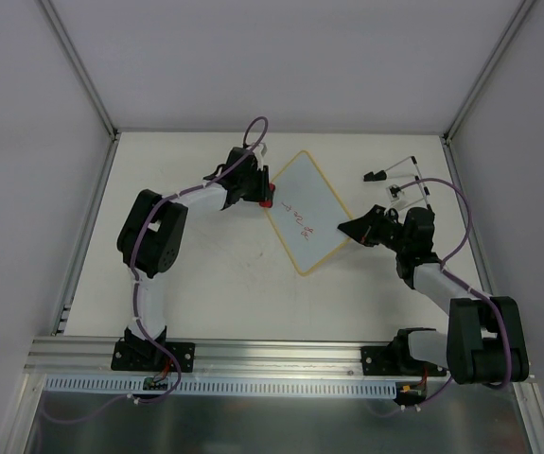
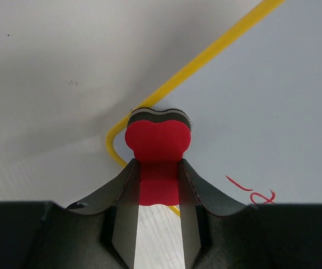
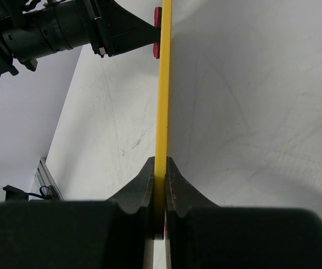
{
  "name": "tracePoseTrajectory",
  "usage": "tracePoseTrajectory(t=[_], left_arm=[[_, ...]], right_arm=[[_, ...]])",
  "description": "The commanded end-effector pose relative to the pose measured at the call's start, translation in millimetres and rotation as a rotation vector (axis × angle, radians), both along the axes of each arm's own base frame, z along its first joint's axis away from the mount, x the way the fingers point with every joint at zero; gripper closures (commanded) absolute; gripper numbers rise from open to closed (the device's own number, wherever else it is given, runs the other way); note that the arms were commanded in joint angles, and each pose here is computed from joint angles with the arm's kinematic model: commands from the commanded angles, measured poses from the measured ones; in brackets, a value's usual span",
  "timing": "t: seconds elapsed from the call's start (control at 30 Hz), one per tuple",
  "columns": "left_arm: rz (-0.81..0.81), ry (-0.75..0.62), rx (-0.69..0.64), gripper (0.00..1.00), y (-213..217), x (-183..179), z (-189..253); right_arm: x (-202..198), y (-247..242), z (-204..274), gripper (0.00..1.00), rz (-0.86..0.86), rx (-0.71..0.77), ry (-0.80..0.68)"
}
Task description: Erase the whiteboard
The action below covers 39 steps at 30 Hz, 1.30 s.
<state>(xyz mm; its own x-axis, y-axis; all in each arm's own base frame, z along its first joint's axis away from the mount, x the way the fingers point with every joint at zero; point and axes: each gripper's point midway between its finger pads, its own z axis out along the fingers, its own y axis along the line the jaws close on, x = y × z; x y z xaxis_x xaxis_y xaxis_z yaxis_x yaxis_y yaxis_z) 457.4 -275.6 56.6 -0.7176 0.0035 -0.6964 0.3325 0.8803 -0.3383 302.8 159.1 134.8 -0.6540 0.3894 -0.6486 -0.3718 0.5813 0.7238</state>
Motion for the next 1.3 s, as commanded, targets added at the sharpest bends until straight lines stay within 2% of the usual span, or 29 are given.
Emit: tracePoseTrajectory(t=[0.0,0.2,0.3,0.47,0.6,0.7,0.9,1.07,1.27], left_arm=[[-0.061,0.015,-0.069,0.97,-22.7,-12.4,4.1],[-0.149,-0.004,-0.123,0.95,-68.6,-35.1,12.3],[-0.215,-0.004,-0.139,0.95,-98.4,-60.8,15.2],[-0.354,0.011,-0.166,0.96,-149.8,-130.9,21.8],[-0.410,0.051,-0.169,0.96,-163.1,-173.6,16.3],[-0.418,0.060,-0.190,0.96,-166.9,-183.3,22.8],[-0.358,0.004,-0.170,0.99,-154.3,-169.1,33.4],[-0.200,-0.011,-0.150,1.00,-108.5,-122.0,30.3],[-0.086,-0.027,-0.122,1.00,-66.0,-88.0,20.4]], right_arm=[[-16.0,27.3,55.4,1.00,0.207,0.051,-0.213],[-14.6,27.0,55.8,1.00,0.205,0.052,-0.212],[-13.8,27.6,56.6,1.00,0.206,0.053,-0.212],[-11.7,27.3,58.4,1.00,0.200,0.053,-0.216],[-10.9,27.3,59.6,1.00,0.199,0.052,-0.219],[-11.1,27.3,58.8,1.00,0.196,0.051,-0.219],[-9.4,26.2,58.1,1.00,0.187,0.048,-0.219],[-11.1,26.3,58.2,1.00,0.190,0.048,-0.220],[-12.6,26.5,58.4,1.00,0.190,0.049,-0.220]])
